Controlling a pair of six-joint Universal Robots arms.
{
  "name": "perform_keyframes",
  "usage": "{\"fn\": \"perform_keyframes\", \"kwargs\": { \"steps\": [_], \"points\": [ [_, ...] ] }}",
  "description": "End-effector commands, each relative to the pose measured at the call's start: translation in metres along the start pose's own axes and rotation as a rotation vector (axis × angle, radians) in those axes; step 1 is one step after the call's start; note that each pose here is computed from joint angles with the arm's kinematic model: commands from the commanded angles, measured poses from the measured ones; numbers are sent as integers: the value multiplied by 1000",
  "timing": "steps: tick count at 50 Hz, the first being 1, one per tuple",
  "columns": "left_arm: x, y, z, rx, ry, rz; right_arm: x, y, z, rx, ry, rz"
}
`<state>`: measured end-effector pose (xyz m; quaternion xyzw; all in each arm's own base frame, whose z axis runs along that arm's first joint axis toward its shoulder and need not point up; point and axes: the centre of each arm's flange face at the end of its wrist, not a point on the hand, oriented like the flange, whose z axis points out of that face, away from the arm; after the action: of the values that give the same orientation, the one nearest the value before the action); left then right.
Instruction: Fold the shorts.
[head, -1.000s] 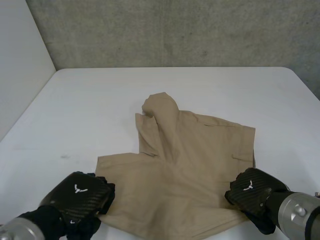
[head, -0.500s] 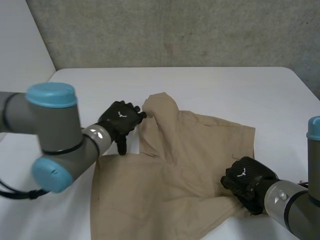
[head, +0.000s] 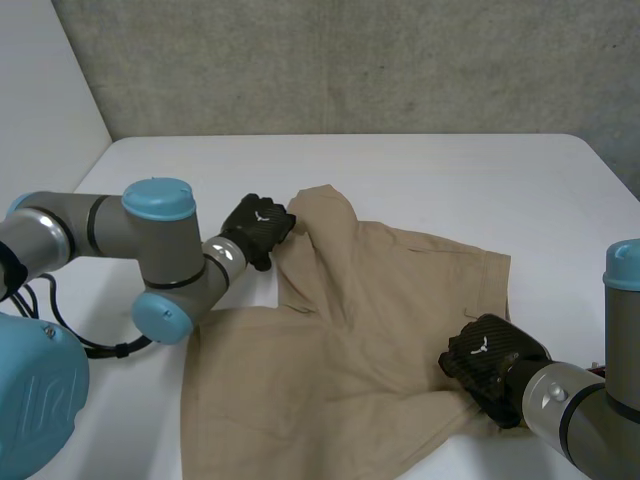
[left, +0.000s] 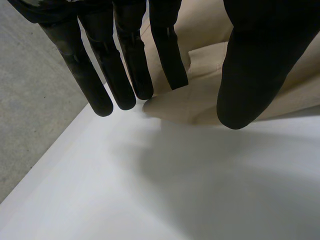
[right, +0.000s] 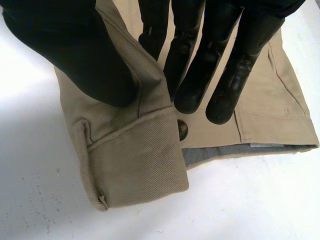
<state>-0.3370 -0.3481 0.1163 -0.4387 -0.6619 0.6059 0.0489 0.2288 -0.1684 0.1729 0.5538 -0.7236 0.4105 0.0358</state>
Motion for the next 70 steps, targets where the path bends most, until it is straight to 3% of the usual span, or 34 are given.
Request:
{"fn": "perform_keyframes", "kwargs": {
  "steps": [1, 14, 26, 32, 38, 51, 57, 64, 70],
  "points": [
    [0, 4, 2, 8, 20, -4, 0, -1, -1, 3, 1, -2],
    [8, 3, 3, 27, 49, -1, 2, -1, -1, 11, 17, 2],
    [-8, 11, 14, 13, -44, 2, 4, 1, 1, 10, 25, 6],
    [-18, 17, -9, -129, -142, 28, 4, 0, 1, 13, 27, 20],
    [-18, 11, -45, -192, -131, 114, 4, -4, 0, 28, 26, 66],
    [-15, 20, -54, -228, -117, 125, -5, -10, -3, 53, 5, 82],
    [-47, -10, -64, -172, -223, 113, -3, -13, -4, 65, 13, 96],
    [-56, -44, -98, -102, -262, 5, 8, -27, -2, 131, 48, 177],
    [-38, -48, -147, -111, -231, -179, 23, -43, 0, 200, 83, 300]
  ]
}}
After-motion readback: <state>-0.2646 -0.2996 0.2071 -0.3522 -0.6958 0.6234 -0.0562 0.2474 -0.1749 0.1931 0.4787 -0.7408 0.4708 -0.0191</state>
